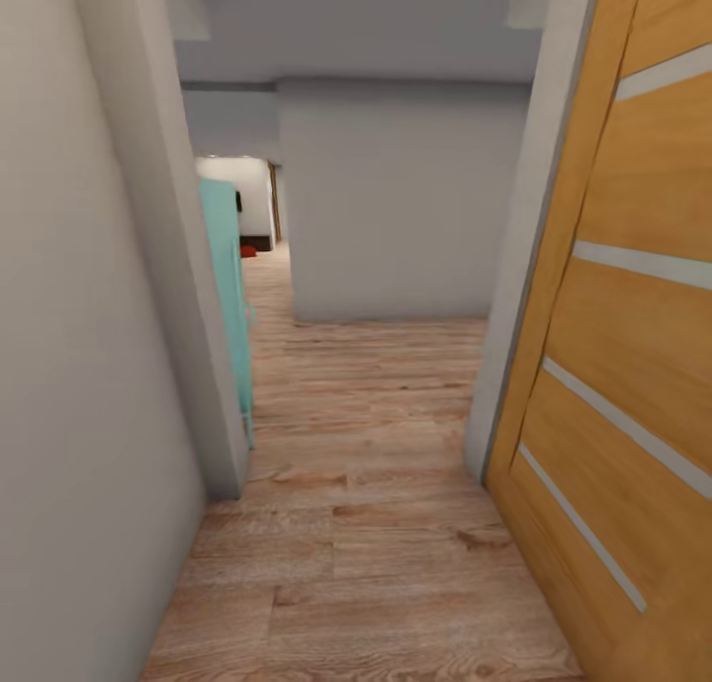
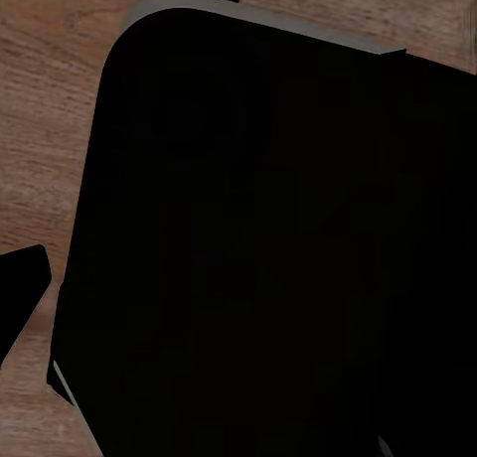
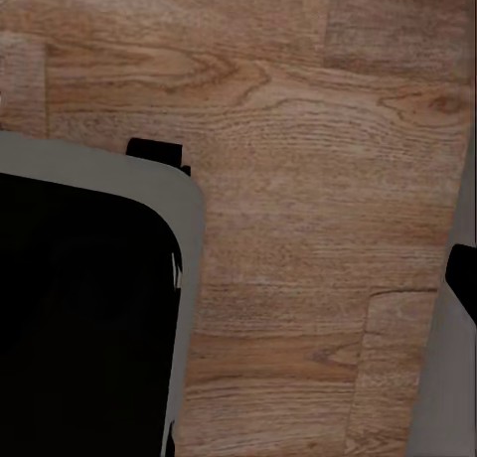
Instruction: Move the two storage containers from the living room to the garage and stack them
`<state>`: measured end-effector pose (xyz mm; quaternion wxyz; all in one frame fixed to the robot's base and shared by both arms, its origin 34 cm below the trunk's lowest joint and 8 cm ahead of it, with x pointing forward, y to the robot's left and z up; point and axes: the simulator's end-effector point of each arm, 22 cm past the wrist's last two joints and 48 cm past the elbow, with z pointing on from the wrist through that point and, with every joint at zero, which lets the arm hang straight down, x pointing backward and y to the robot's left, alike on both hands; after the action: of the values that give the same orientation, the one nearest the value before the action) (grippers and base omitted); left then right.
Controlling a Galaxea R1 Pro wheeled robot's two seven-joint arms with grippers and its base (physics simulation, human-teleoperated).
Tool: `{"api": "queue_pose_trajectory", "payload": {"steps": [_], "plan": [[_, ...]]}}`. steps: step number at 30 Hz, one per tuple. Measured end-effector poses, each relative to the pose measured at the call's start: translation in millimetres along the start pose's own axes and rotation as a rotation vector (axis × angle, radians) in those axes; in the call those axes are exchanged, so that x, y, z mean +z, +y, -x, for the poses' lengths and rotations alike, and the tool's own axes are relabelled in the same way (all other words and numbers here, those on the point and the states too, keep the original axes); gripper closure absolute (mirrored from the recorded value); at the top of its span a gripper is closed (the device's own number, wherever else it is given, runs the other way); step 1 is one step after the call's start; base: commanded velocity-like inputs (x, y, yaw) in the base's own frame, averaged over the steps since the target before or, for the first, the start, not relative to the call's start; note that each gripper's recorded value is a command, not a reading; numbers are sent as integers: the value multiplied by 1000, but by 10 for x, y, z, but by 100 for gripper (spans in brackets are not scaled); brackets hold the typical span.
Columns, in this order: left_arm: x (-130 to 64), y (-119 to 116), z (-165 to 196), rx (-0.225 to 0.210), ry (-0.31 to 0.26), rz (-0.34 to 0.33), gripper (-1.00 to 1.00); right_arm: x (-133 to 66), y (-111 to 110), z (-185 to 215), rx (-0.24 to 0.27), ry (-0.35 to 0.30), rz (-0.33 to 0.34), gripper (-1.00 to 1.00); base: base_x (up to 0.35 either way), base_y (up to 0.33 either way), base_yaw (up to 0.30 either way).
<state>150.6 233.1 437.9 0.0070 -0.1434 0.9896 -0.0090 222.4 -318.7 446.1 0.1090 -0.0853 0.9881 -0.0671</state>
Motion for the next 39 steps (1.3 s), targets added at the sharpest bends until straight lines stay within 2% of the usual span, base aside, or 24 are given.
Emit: {"api": "queue_pose_trajectory", "payload": {"steps": [8,25,39], "plan": [[0,-1,4,2,-2,0,-100,1,-26,5,-4,-4,-3,-100,322,0,172],[0,-28,13,4,-6,-9,-100,1,-27,5,-7,-5,-2,-100,297,-82,7],[0,-7,3,1,-1,-3,-100,0,-11,4,-8,-4,0,-100,319,-8,0]]}}
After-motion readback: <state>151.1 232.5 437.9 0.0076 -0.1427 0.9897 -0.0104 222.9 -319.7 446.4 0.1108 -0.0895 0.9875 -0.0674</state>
